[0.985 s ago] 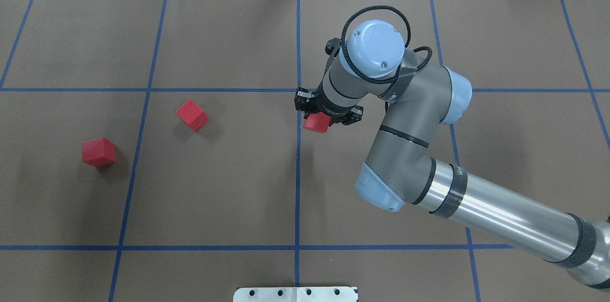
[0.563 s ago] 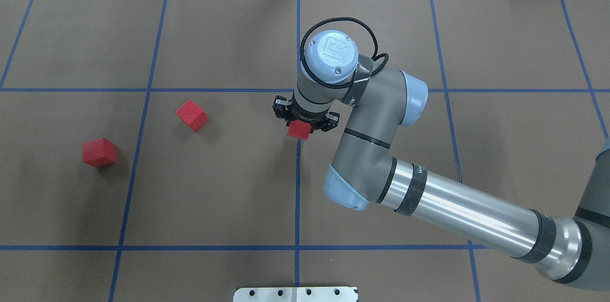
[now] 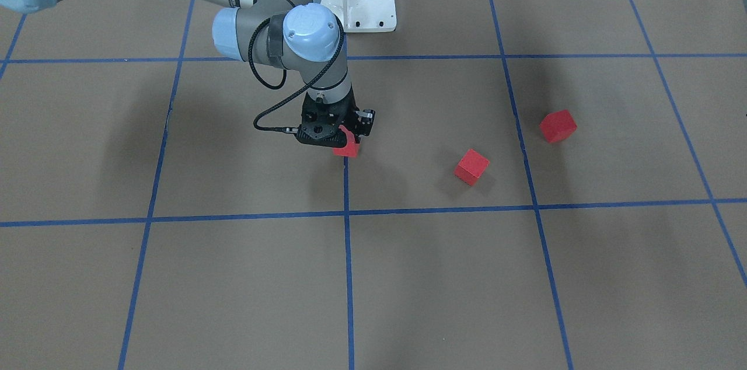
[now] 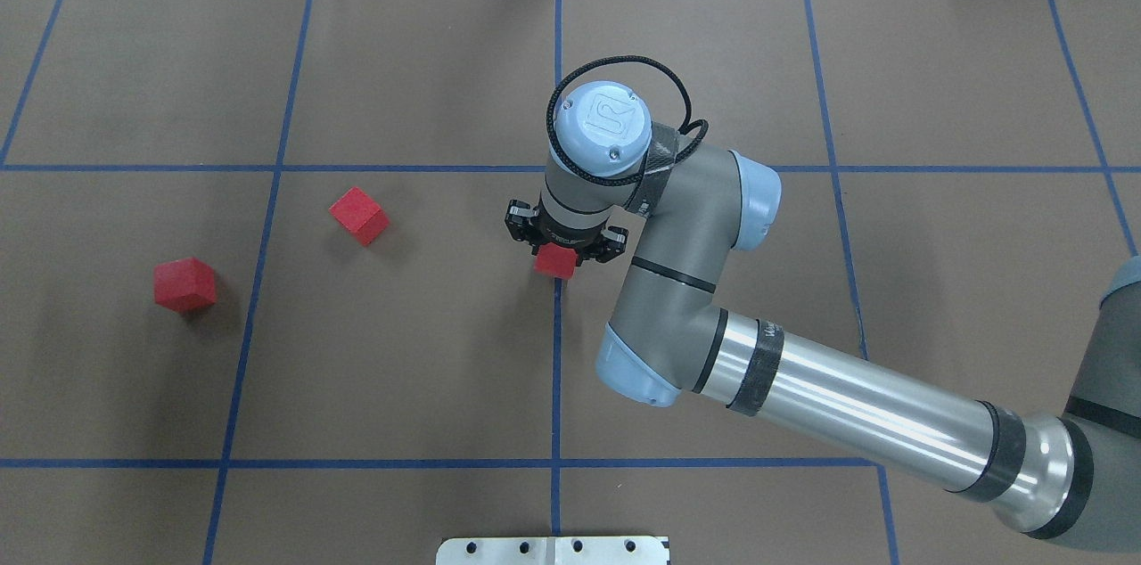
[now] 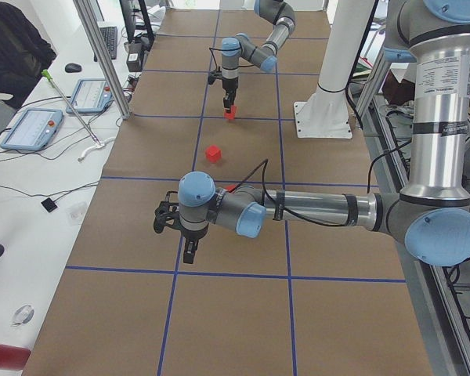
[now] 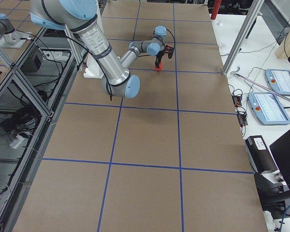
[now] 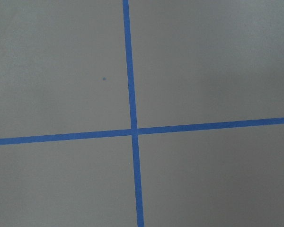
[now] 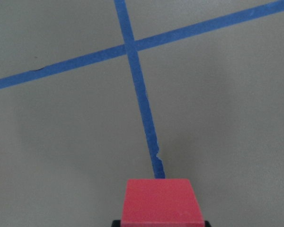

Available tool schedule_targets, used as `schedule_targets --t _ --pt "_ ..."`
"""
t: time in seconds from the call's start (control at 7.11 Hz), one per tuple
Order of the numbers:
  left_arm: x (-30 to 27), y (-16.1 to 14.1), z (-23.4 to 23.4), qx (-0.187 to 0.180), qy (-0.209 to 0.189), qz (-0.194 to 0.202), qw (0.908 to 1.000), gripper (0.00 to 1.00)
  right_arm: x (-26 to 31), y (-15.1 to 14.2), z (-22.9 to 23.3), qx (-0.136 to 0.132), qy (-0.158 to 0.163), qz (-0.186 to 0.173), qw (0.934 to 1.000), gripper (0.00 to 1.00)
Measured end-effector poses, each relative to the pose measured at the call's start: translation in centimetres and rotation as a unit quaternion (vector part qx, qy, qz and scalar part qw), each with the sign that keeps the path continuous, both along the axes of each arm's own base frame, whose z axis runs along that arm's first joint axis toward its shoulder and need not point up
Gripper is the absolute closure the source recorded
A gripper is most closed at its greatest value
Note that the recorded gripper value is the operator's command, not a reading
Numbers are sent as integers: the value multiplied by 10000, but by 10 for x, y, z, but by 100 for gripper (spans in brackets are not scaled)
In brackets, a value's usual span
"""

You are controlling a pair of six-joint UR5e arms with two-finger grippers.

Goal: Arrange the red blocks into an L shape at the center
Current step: 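Lower the cube at the center and open the right gripper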

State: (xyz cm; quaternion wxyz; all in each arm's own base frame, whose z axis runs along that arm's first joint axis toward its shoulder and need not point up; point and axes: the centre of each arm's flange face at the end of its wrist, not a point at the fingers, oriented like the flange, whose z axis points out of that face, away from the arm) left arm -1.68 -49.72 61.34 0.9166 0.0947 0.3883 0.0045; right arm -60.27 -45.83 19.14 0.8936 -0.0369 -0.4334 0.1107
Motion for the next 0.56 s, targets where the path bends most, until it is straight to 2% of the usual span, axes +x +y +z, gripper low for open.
schedule_targets --t 0.56 --pt "1 -2 -10 88 23 6 10000 0 -8 8 2 170 61 -32 9998 1"
